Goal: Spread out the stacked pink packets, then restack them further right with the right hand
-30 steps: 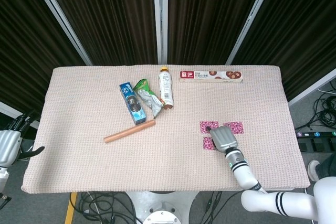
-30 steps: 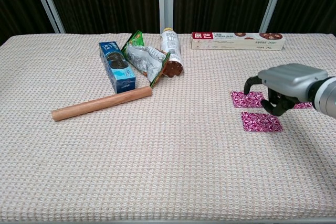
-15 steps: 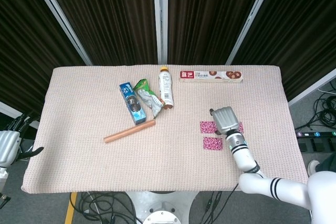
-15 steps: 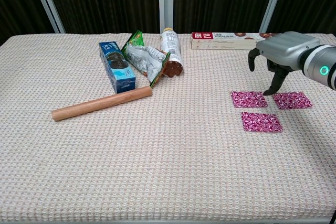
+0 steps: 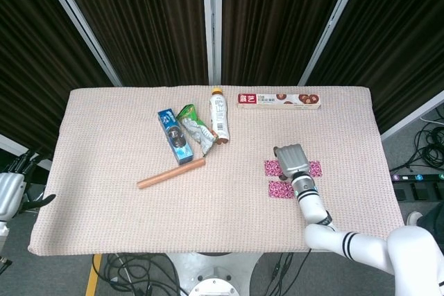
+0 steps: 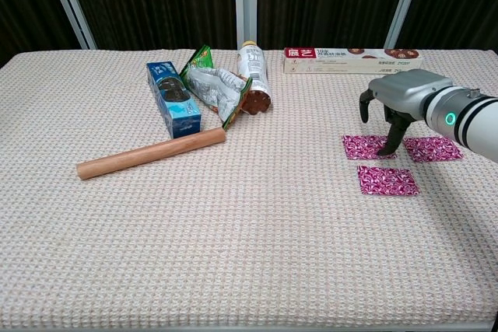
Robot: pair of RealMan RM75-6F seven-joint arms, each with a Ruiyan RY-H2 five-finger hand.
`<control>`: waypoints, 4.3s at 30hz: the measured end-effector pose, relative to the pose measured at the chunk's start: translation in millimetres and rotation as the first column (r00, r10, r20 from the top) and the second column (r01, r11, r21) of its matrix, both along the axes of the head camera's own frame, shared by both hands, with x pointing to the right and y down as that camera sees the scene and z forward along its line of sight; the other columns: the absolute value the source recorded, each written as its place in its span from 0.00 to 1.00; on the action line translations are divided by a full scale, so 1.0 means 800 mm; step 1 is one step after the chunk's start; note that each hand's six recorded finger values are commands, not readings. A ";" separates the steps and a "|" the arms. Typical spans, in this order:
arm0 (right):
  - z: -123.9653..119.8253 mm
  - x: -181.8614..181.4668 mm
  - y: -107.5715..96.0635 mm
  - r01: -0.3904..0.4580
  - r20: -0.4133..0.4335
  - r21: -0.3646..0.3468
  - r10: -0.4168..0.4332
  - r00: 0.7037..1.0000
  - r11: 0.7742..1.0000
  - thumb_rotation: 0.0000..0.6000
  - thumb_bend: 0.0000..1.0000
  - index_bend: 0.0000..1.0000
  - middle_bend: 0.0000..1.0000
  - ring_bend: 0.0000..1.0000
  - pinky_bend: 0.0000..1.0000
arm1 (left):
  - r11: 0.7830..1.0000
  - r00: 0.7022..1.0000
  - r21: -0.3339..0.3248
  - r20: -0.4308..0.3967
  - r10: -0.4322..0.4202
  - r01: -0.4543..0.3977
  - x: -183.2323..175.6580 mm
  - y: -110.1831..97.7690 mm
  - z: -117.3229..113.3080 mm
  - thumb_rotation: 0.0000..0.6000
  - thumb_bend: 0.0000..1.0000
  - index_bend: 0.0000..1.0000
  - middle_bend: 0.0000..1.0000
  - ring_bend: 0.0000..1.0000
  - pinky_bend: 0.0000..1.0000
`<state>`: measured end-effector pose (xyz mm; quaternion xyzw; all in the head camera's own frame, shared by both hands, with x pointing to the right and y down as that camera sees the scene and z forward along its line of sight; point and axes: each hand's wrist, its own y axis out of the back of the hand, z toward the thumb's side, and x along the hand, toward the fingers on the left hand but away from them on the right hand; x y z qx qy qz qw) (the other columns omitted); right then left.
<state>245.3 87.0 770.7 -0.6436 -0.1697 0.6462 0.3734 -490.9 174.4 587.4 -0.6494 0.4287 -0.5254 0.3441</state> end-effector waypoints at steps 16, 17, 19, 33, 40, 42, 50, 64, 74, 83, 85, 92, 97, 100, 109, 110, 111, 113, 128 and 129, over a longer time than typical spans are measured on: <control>0.016 -0.010 0.007 -0.019 0.000 -0.016 0.019 1.000 1.000 1.00 0.00 0.40 1.00 1.00 0.97 | 1.000 1.000 -0.002 0.001 0.002 -0.002 -0.002 0.001 0.000 1.00 0.02 0.24 0.18 0.17 0.30; 0.017 -0.010 0.007 -0.019 -0.001 -0.017 0.019 1.000 1.000 1.00 0.00 0.40 1.00 1.00 0.97 | 1.000 1.000 -0.002 0.001 0.001 -0.001 -0.002 0.001 0.000 1.00 0.02 0.24 0.18 0.17 0.30; 0.017 -0.011 0.007 -0.020 -0.002 -0.018 0.020 1.000 1.000 1.00 0.00 0.40 1.00 1.00 0.97 | 1.000 1.000 -0.002 0.001 0.001 -0.001 -0.003 0.001 0.000 1.00 0.02 0.24 0.18 0.17 0.30; 0.023 -0.011 0.007 -0.033 -0.018 -0.032 0.033 0.999 0.999 1.00 0.00 0.39 1.00 1.00 0.97 | 1.000 1.000 -0.009 -0.003 -0.008 0.008 -0.007 0.002 0.003 1.00 0.02 0.24 0.18 0.17 0.30; 0.025 -0.010 0.006 -0.035 -0.026 -0.041 0.034 0.999 0.999 1.00 0.00 0.38 1.00 1.00 0.97 | 1.000 1.000 -0.007 -0.003 -0.008 0.008 -0.008 0.002 0.002 1.00 0.02 0.24 0.18 0.17 0.30; 0.026 -0.010 0.007 -0.037 -0.029 -0.046 0.035 0.999 0.998 1.00 0.00 0.38 1.00 1.00 0.97 | 1.000 1.000 -0.009 -0.002 -0.008 0.008 -0.008 0.002 0.002 1.00 0.02 0.24 0.18 0.17 0.30; 0.029 -0.008 0.009 -0.045 -0.043 -0.062 0.043 0.998 0.997 1.00 0.00 0.38 1.00 1.00 0.97 | 1.000 1.000 -0.011 -0.001 -0.012 0.012 -0.009 0.003 0.003 1.00 0.02 0.24 0.18 0.17 0.30; 0.021 -0.010 0.004 -0.054 -0.021 -0.036 0.053 0.998 0.998 1.00 0.00 0.43 1.00 1.00 0.97 | 1.000 1.000 -0.009 -0.003 -0.007 0.007 -0.008 0.002 0.002 1.00 0.02 0.24 0.18 0.17 0.30; 0.009 -0.008 -0.005 -0.061 -0.009 -0.014 0.061 0.998 0.998 1.00 0.00 0.44 1.00 1.00 0.97 | 1.000 1.000 -0.008 -0.003 -0.005 0.005 -0.007 0.001 0.001 1.00 0.02 0.24 0.18 0.17 0.30; -0.010 0.037 -0.016 -0.066 -0.065 0.021 0.067 0.996 0.998 1.00 0.00 0.44 1.00 1.00 0.97 | 1.000 1.000 -0.009 -0.005 0.000 0.000 -0.004 0.001 0.002 1.00 0.02 0.24 0.18 0.17 0.30; -0.008 0.051 -0.014 -0.069 -0.082 0.019 0.070 0.994 0.997 1.00 0.00 0.44 1.00 1.00 0.97 | 1.000 1.000 -0.010 -0.007 0.003 -0.003 -0.002 0.001 0.003 1.00 0.02 0.24 0.18 0.17 0.30; -0.002 0.085 -0.009 -0.047 -0.107 0.011 0.047 0.993 0.999 1.00 0.00 0.44 1.00 1.00 0.97 | 1.000 1.000 -0.009 -0.008 0.015 -0.015 0.005 0.000 0.003 1.00 0.02 0.24 0.18 0.17 0.30; -0.002 0.105 -0.008 -0.012 -0.114 0.017 0.014 0.993 1.000 1.00 0.00 0.44 1.00 1.00 0.97 | 1.000 1.000 -0.008 -0.007 0.020 -0.020 0.009 -0.002 0.003 1.00 0.02 0.24 0.18 0.17 0.30; -0.002 0.115 -0.007 0.004 -0.112 0.018 -0.002 0.994 1.000 1.00 0.00 0.44 1.00 1.00 0.97 | 1.000 1.000 -0.008 -0.006 0.024 -0.024 0.012 -0.002 0.003 1.00 0.02 0.24 0.18 0.17 0.30; 0.002 0.123 -0.002 0.038 -0.072 0.003 -0.038 0.997 0.999 1.00 0.00 0.44 1.00 1.00 0.97 | 1.000 1.000 -0.008 0.000 0.027 -0.027 0.014 -0.003 0.002 1.00 0.02 0.24 0.18 0.17 0.30; 0.003 0.123 -0.001 0.041 -0.070 0.002 -0.041 0.997 0.999 1.00 0.00 0.44 1.00 1.00 0.97 | 1.000 1.000 -0.009 0.000 0.027 -0.027 0.014 -0.003 0.002 1.00 0.02 0.24 0.18 0.17 0.30; 0.003 0.122 0.000 0.045 -0.066 0.000 -0.045 0.997 0.999 1.00 0.00 0.44 1.00 1.00 0.97 | 1.000 1.000 -0.009 -0.001 0.027 -0.027 0.014 -0.003 0.002 1.00 0.02 0.24 0.18 0.17 0.30; 0.004 0.123 0.001 0.048 -0.063 -0.002 -0.048 0.997 0.999 1.00 0.00 0.44 1.00 1.00 0.97 | 1.000 1.000 -0.009 -0.001 0.028 -0.028 0.015 -0.003 0.002 1.00 0.02 0.24 0.18 0.17 0.30; 0.011 0.124 0.005 0.030 -0.062 -0.023 -0.031 0.998 0.999 1.00 0.00 0.41 1.00 1.00 0.97 | 1.000 1.000 -0.017 -0.001 0.026 -0.026 0.014 -0.002 0.004 1.00 0.02 0.24 0.18 0.17 0.30; 0.012 0.123 0.005 0.029 -0.063 -0.024 -0.030 0.998 0.999 1.00 0.00 0.39 1.00 1.00 0.97 | 1.000 1.000 -0.017 0.000 0.027 -0.027 0.014 -0.002 0.004 1.00 0.02 0.24 0.18 0.17 0.30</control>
